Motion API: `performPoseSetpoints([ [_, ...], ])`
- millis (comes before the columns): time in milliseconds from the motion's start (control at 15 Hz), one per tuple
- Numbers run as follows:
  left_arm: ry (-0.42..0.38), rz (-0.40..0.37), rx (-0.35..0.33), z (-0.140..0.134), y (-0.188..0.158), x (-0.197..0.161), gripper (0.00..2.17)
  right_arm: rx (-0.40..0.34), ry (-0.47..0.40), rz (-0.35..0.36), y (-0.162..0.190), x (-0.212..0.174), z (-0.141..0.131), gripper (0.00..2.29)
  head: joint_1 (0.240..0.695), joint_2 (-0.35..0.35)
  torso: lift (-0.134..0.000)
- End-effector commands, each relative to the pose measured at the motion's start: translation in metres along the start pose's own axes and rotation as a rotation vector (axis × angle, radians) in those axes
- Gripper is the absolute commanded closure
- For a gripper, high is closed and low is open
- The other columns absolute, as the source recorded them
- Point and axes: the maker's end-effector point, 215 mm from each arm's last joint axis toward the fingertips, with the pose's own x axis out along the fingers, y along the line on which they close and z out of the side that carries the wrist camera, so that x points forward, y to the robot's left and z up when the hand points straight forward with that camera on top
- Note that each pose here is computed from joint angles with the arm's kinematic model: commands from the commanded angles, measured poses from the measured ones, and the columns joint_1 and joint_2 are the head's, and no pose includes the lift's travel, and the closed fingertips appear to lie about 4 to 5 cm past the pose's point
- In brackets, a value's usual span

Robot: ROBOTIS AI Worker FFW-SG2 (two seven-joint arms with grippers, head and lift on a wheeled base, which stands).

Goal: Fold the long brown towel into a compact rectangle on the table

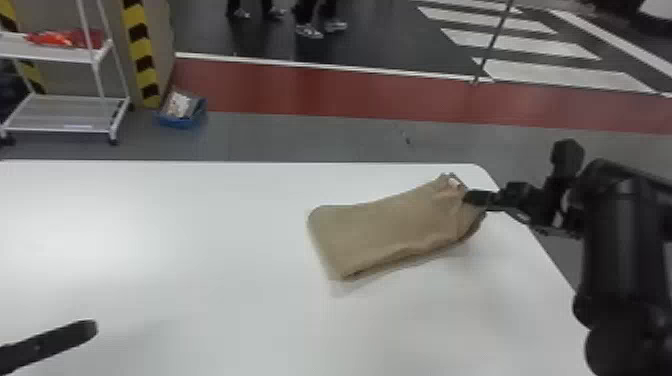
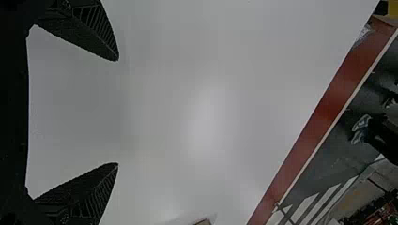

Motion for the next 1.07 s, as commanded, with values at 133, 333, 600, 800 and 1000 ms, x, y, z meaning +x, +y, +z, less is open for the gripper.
performPoseSetpoints([
  [133,-0.003,-0.002,0.003,0.003,-0.001,0.002,0.08,0.080,0.072,0.188,0.082,-0.040,-0.023,1.30,0.695,-0.177,-0.125],
  [333,-0.005,0.001,0.001,0.004,0.000,0.002,0.08,0.001,0.146,0.249,0.141,-0.029,-0.067,1.30,0.695,-0.111,-0.125],
  [600,-0.013,0.005,-0.008,0.007,0.004,-0.002,0.08,-0.065,0.203,0.327,0.206,-0.010,-0.106,1.30,0.695,-0.019,-0.125],
  [800,-0.017,0.004,-0.006,0.009,0.004,-0.003,0.08,-0.115,0.227,0.377,0.245,-0.006,-0.129,1.30,0.695,0.062,-0.125],
  [1000,-0.023,0.003,-0.004,0.012,0.004,-0.003,0.08,-0.207,0.319,0.363,0.259,0.004,-0.176,1.30,0.695,0.106,-0.125],
])
